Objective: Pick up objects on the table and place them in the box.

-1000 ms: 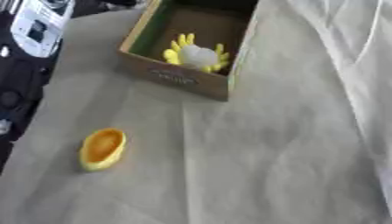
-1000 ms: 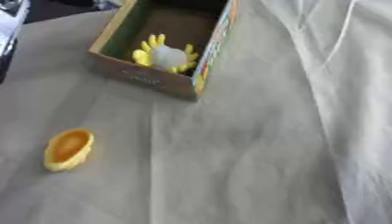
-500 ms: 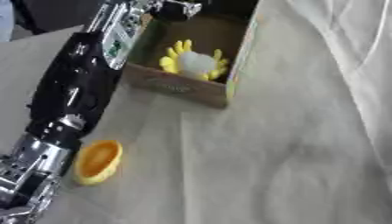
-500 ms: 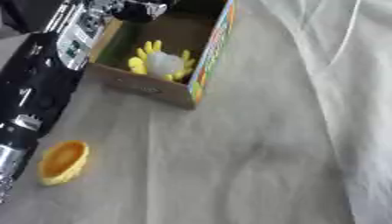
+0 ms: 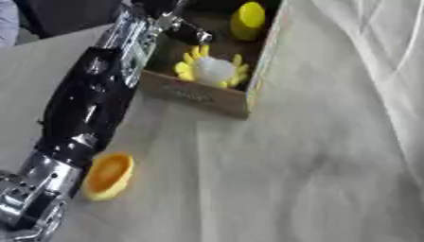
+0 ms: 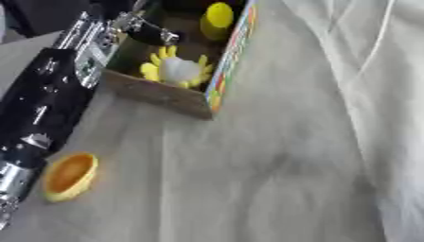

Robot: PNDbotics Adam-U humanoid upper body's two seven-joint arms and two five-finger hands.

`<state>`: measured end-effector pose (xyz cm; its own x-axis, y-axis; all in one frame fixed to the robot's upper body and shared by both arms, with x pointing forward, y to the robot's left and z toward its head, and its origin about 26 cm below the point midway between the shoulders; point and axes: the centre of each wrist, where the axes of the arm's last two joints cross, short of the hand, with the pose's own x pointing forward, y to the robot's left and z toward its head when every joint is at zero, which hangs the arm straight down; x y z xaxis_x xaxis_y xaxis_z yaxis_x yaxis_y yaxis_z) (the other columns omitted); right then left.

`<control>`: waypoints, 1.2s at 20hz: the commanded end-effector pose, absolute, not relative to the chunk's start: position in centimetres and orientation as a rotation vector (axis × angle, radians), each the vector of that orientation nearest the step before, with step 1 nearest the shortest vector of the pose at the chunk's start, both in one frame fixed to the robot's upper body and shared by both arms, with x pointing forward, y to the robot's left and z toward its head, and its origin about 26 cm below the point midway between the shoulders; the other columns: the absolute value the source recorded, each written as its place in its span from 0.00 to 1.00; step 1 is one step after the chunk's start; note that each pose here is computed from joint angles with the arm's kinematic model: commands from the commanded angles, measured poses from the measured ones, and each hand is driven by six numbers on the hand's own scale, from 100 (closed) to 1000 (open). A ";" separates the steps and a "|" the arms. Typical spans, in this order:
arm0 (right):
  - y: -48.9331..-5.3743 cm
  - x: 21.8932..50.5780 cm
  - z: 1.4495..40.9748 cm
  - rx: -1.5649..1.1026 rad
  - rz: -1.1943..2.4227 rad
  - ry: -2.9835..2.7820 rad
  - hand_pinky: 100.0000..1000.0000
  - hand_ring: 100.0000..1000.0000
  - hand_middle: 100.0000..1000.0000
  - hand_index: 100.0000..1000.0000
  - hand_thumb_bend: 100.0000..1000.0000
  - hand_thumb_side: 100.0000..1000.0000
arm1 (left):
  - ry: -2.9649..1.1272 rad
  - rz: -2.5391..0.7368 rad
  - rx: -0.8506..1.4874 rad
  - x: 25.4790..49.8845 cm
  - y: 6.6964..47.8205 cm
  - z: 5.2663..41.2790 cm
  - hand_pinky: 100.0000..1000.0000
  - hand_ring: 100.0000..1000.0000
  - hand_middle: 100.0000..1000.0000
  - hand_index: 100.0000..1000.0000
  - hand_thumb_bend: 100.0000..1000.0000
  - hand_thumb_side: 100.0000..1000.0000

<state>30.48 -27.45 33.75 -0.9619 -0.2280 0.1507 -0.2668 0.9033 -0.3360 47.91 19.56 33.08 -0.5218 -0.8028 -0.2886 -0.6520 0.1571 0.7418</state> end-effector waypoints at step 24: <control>-32.2 29.2 31.3 -0.014 0.464 -2.913 0.88 1.00 0.65 0.85 0.00 0.54 | -2.343 -1.337 0.845 29.8 28.8 29.3 0.84 0.79 0.74 0.87 0.14 0.10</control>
<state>29.82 -31.96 30.35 -0.9756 0.0137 0.2193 -0.0506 0.9572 -0.2849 30.62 28.74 28.16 -0.7722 -0.6337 0.0462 -0.3134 0.4431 0.8399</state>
